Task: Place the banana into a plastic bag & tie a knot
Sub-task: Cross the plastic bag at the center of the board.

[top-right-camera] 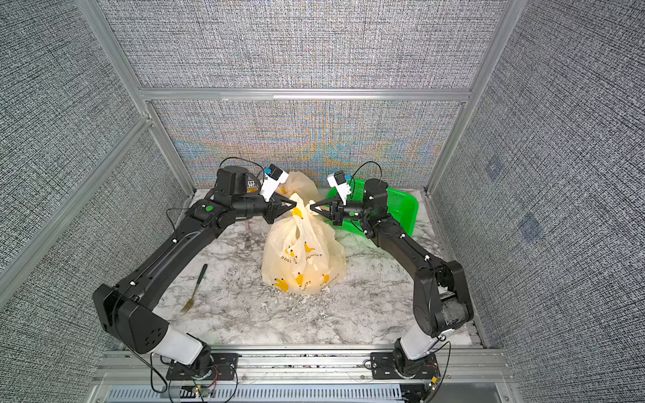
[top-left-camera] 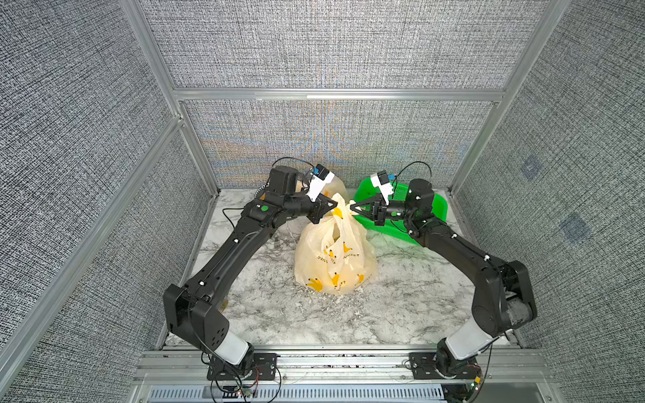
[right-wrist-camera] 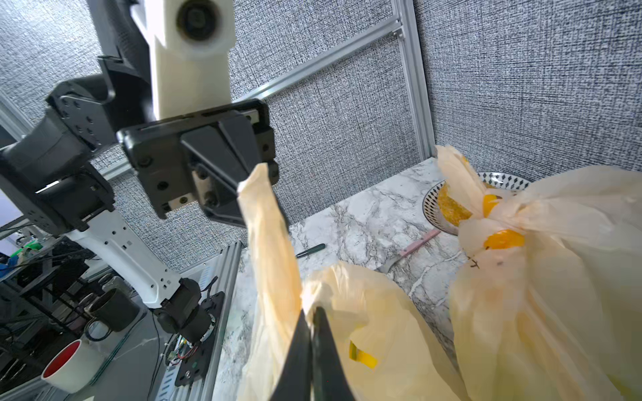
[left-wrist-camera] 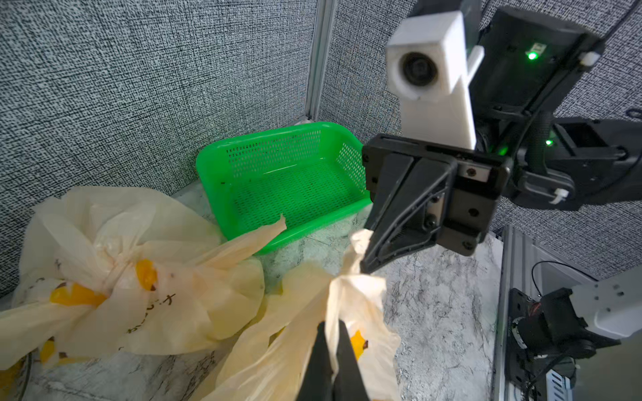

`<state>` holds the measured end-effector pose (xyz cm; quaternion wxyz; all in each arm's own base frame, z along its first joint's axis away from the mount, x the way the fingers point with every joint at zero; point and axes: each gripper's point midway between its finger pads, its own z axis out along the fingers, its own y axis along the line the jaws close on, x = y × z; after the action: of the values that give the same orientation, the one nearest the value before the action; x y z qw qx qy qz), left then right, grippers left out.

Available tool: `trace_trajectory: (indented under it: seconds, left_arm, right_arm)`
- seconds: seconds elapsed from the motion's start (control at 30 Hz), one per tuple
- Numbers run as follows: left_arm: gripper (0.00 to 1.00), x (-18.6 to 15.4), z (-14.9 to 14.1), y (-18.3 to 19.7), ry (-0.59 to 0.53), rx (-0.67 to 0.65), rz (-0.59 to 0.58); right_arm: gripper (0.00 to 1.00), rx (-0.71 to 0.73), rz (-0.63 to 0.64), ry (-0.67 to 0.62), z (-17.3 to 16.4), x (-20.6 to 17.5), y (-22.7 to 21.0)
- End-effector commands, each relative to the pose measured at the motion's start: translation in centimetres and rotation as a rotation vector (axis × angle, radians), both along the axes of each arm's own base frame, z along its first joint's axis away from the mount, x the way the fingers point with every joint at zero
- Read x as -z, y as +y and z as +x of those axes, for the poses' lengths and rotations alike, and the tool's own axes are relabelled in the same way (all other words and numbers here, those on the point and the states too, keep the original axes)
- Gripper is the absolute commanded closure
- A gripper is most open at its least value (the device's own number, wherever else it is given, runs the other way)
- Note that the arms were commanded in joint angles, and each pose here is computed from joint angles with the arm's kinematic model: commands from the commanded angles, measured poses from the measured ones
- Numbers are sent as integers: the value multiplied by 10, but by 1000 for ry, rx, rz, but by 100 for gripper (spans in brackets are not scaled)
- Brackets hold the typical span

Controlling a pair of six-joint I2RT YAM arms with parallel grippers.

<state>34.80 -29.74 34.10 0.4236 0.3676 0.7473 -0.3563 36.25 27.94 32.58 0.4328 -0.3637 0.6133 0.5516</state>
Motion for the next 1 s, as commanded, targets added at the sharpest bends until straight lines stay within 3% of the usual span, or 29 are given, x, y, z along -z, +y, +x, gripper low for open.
trace_trajectory:
  seconds: [0.0, 0.13, 0.2, 0.37, 0.6, 0.7, 0.83, 0.93, 0.97]
  left_arm:
    - [100, -13, 4, -1, -34, -5, -35]
    - [100, -14, 4, -2, -34, -4, -41]
    - [100, -14, 5, -1, -36, -5, -42]
    - [100, -12, 6, 0, -34, -11, -42]
    - [100, -12, 6, -1, -32, -7, -48]
    - [100, -12, 7, 0, -32, -10, -49]
    - [100, -12, 7, 1, -31, -13, -49]
    - [100, -11, 9, 3, -27, -21, -47]
    - [100, -10, 9, 5, -28, -27, -45]
  right_arm:
    - [100, -57, 21, -54, -14, -6, 5]
    - [100, -83, 22, -65, -22, -3, 8]
    - [90, -87, 19, -68, -23, -3, 10]
    - [79, -88, 12, -65, -23, -1, 11]
    - [66, -88, -4, -58, -19, 4, 15]
    - [65, -75, -33, -52, -15, 11, 21]
    - [69, -72, -48, -49, -13, 16, 26]
    - [100, -47, -51, -54, -10, 14, 26]
    - [100, -42, -52, -54, -9, 14, 26]
